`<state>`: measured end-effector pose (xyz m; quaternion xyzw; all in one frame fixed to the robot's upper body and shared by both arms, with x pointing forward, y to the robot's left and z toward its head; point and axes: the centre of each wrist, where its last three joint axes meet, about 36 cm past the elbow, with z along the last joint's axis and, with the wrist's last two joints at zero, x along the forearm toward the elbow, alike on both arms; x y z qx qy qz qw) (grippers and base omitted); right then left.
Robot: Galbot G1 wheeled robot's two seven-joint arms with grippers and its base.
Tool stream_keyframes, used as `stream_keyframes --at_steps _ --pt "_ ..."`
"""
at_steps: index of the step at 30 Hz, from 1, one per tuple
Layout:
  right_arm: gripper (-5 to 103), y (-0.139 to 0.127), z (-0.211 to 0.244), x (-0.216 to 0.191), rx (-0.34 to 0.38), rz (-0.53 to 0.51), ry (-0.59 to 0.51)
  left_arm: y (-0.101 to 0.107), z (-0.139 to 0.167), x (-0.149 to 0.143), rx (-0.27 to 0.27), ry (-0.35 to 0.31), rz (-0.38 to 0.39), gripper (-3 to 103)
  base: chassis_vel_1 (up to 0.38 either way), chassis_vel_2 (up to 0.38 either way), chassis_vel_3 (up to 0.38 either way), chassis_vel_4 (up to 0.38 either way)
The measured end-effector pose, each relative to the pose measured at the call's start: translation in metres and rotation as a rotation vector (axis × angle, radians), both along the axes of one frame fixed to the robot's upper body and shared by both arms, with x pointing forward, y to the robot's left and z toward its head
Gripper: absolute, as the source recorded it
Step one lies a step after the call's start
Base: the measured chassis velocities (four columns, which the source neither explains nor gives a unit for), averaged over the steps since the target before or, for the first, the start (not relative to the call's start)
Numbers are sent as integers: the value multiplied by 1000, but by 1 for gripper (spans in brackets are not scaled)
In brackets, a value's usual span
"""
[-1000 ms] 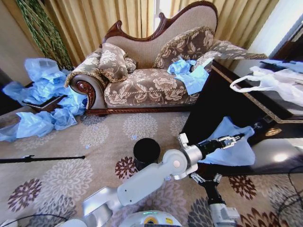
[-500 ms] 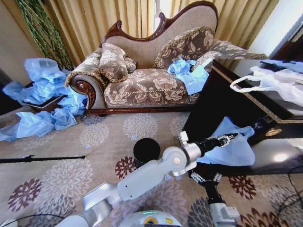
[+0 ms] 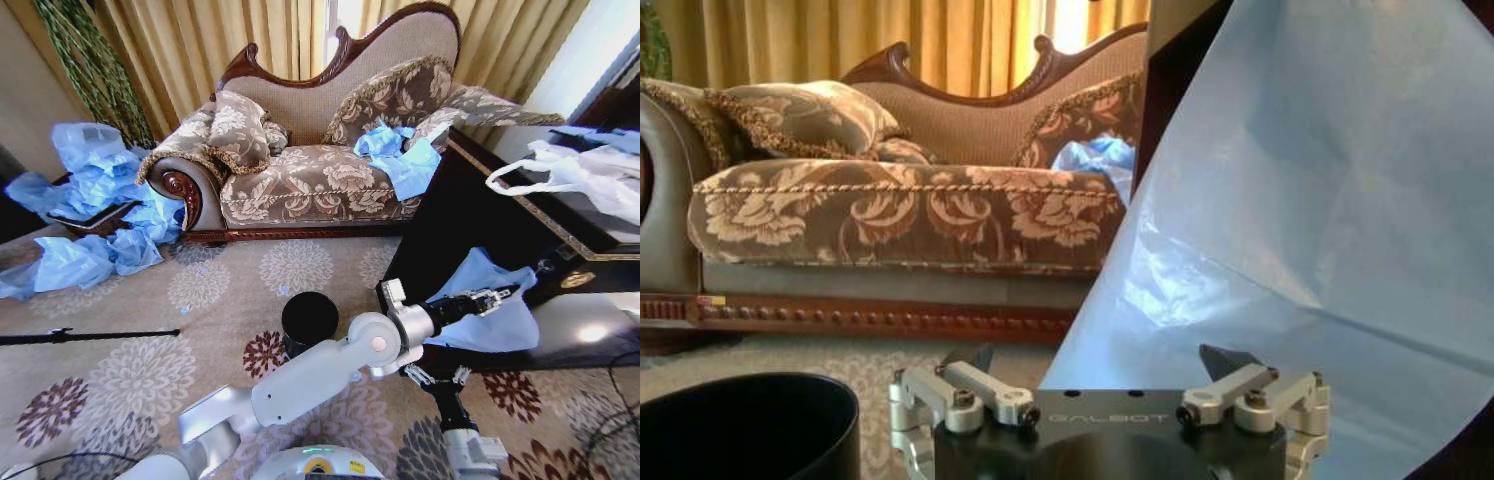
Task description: Place a garbage bag over the trash bin.
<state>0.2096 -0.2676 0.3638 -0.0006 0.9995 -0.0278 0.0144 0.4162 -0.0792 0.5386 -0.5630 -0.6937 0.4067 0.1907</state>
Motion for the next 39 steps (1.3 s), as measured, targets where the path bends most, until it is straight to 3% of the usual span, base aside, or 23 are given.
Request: stream_keyframes --at_steps 3,5,7,9,16,27,39 --pt "100 0 0 0 1 -2 -1 0 -1 0 1 -1 -1 36 0 0 0 0" --pt "100 0 0 0 1 -2 -1 0 -1 0 2 -1 -2 36 0 0 0 0" --pt "100 0 1 0 2 -4 0 0 -3 0 6 1 -4 24 0 0 0 0" --pt "100 0 1 0 2 -4 -1 -1 -3 0 7 1 -4 24 0 0 0 0" --pt "100 0 1 0 4 -5 -1 -3 -4 -1 9 1 0 2 0 0 0 0" --pt "100 -1 3 0 13 -15 -2 -3 2 -6 88 9 55 0 0 0 0 0" --pt "100 0 17 -9 56 -42 -11 5 10 -2 227 36 119 0 0 0 0 0"
